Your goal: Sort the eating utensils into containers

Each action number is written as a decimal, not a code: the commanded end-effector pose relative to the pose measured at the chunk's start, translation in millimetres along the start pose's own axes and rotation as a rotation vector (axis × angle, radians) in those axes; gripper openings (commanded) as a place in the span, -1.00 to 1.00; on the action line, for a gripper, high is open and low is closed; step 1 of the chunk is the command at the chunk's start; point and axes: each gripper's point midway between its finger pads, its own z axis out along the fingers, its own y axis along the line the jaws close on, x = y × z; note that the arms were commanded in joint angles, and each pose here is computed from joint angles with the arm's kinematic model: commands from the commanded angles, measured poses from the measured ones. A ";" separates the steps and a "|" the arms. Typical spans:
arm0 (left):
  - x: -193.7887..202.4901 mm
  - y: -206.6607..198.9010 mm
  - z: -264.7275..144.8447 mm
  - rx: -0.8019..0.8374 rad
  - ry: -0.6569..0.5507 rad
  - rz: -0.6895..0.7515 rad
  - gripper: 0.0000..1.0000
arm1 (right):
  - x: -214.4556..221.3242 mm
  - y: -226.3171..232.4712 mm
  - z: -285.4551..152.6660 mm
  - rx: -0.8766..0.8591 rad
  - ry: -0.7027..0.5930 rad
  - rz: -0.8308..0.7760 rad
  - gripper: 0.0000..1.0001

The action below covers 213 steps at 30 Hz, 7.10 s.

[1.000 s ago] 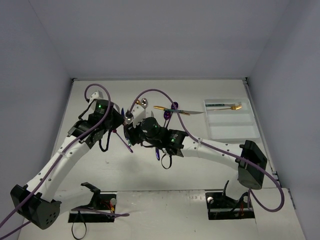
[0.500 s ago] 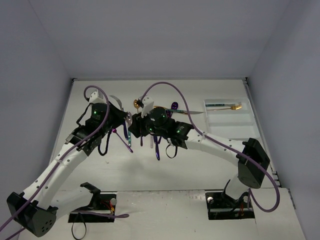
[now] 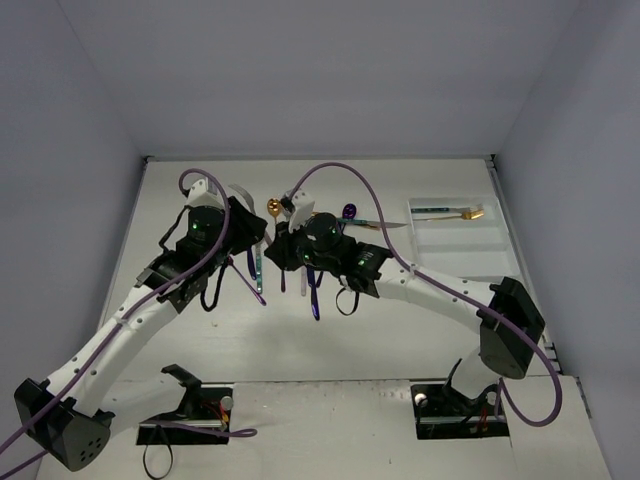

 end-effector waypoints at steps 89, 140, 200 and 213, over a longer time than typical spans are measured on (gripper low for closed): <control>66.3 182.7 78.4 -0.724 0.284 0.007 0.56 | -33.8 -265.9 -200.6 0.753 -0.352 0.372 0.45; 3.3 51.0 34.0 -0.317 0.126 0.045 -1.00 | -19.7 -21.9 -63.0 -0.040 -0.103 -0.019 0.63; -50.1 138.1 -26.7 -0.464 -0.076 0.545 0.84 | -40.0 -439.5 -176.8 1.041 -0.671 0.940 -1.00; -45.4 141.2 -26.6 -0.455 -0.052 0.522 0.84 | -20.5 -502.5 -160.4 1.147 -0.752 1.079 -0.69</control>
